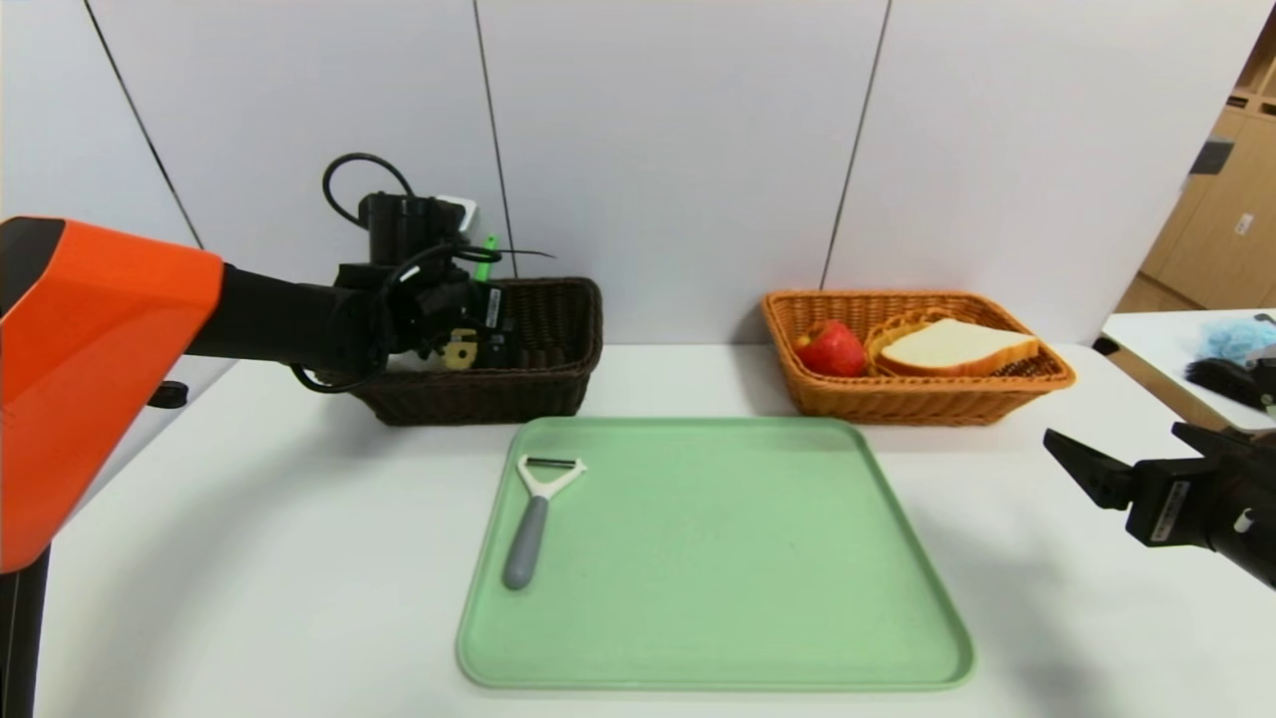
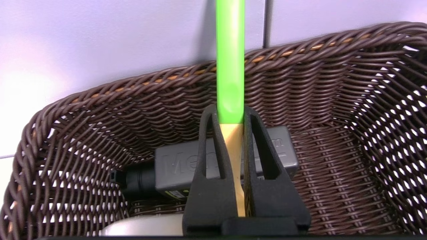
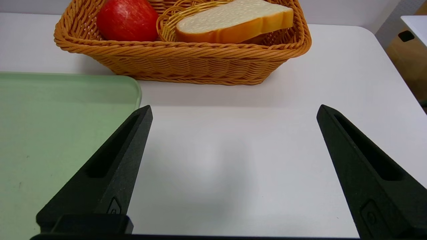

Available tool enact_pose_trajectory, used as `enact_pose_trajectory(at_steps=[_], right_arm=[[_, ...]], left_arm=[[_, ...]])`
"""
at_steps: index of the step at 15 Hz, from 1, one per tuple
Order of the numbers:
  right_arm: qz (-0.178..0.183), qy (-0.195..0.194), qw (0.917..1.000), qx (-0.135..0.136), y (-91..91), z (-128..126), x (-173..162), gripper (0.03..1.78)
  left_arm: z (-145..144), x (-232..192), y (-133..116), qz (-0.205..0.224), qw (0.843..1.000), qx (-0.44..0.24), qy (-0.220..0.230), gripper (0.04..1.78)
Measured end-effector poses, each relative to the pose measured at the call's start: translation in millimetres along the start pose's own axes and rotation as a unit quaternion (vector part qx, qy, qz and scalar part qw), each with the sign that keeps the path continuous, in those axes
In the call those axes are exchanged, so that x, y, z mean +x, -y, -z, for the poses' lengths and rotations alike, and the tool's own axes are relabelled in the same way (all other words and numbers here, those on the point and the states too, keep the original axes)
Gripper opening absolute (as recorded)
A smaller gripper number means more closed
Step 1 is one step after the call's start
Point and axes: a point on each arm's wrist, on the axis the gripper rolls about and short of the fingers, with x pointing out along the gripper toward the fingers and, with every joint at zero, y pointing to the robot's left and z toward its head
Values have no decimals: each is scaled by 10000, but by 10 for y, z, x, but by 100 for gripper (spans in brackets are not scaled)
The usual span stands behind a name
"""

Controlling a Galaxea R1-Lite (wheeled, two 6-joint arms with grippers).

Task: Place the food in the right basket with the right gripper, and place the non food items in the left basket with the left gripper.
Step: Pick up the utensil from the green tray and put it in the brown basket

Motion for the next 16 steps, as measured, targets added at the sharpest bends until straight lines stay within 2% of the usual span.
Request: enact_pose_trajectory(at_steps=[3,7,10,13,16], right_arm=[[-1,2,10000,0,0,-1,-1,170],[-1,2,10000,0,0,-1,-1,170],[-3,2,10000,-2,0,-1,-1,170],[-1,-3,10000,6,0,5,-5,170],[-5,5,10000,1,1,5,-12,170]], left_arm=[[18,10,-3,-46,10000,-19,35,67],[-12,-16,-11,-57,9999,-35,156,108],[-244,-209,7,75,9987,-115,487,129],[-541,-617,169,380,9952,-293,855,142],[-451,-1063,373,799,9945,-314,605,151]])
